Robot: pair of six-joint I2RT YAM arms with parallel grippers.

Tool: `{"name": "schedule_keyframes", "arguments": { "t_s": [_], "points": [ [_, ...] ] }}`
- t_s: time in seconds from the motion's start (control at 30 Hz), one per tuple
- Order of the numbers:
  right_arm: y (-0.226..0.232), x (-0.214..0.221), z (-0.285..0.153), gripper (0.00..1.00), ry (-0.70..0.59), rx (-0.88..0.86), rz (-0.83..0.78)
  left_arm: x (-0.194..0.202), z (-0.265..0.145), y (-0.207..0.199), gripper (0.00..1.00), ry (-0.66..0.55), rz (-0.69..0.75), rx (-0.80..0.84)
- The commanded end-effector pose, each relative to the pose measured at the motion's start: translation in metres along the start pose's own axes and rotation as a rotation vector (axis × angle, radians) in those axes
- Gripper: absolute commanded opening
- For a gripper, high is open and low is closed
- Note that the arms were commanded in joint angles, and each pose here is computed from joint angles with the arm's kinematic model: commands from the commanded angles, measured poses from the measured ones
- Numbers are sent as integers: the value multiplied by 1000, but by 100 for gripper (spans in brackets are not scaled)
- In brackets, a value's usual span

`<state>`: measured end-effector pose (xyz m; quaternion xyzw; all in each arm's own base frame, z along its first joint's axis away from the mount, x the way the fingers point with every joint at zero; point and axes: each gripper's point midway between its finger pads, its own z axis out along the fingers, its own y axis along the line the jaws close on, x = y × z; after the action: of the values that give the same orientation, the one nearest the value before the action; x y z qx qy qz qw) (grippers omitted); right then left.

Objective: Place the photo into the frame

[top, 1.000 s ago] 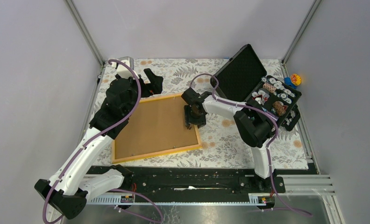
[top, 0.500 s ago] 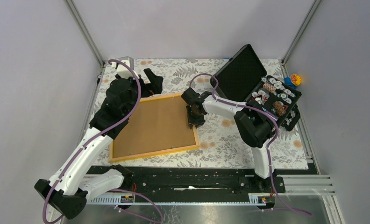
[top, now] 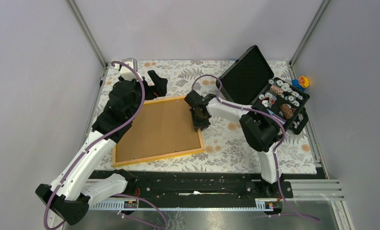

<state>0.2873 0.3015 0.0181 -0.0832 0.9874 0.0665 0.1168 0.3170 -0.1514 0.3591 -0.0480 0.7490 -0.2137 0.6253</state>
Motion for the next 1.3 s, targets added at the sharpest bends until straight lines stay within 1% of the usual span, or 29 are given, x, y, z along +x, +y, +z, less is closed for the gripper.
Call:
{"name": "schedule_keyframes", "arguments": {
  "t_s": [0.0,0.03,0.07,0.1,0.2,0.27,0.37,0.47,0.5,0.57,0.6,0.63,0.7,0.77,0.87,0.93,1.0,1.03,1.1,1.2,1.27],
  "points": [
    [-1,-34,-7,19,-112,38,-23,-14,2,-7,99,-43,-11,19],
    [-1,-38,-10,27,-125,37,-23,-13,2,-7,99,-42,-10,17],
    [0,-42,-14,37,-137,33,-24,-13,2,-6,99,-44,-10,12],
    [0,-44,-18,44,-147,28,-30,-12,3,-4,99,-43,-9,4],
    [-1,-46,-27,57,-167,27,-43,-10,5,-5,99,-32,-7,6],
    [-3,-42,-27,64,-156,22,-60,-9,6,-5,99,-31,-8,7],
    [-1,-27,-22,65,-123,-16,-77,-7,7,-5,99,-24,-6,6],
    [0,-7,-15,59,-78,-42,-92,-4,10,-6,99,-15,-8,8],
    [-1,-2,-13,55,-71,-39,-97,-3,10,-6,99,-9,-9,10],
    [-6,3,-7,45,-73,-35,-114,-3,9,-10,99,-3,-15,27],
    [-9,2,-5,36,-81,-23,-131,-4,8,-11,99,-8,-16,32],
    [-14,-3,-3,31,-104,13,-152,-4,8,-10,99,-13,-16,32],
    [-26,-19,0,24,-144,84,-205,-5,9,-8,99,-14,-12,17],
    [-30,-45,0,18,-186,130,-275,-5,8,-7,99,-16,-11,15],
    [-42,-84,8,14,-246,202,-399,-4,9,-7,99,-14,-13,16],
    [-52,-111,6,14,-311,243,-458,-5,8,-7,99,-16,-12,17],
    [-57,-136,4,17,-382,261,-516,-6,8,-5,99,-26,-9,8],
    [-56,-146,2,21,-401,261,-526,-6,8,-3,99,-29,-4,-2],
    [-52,-170,-7,39,-439,259,-523,-8,9,0,99,-31,3,-21],
    [-43,-190,-23,59,-449,234,-492,-9,7,2,99,-38,4,-31],
    [-44,-191,-37,65,-439,239,-443,-10,5,1,99,-44,1,-25]
  ]
}}
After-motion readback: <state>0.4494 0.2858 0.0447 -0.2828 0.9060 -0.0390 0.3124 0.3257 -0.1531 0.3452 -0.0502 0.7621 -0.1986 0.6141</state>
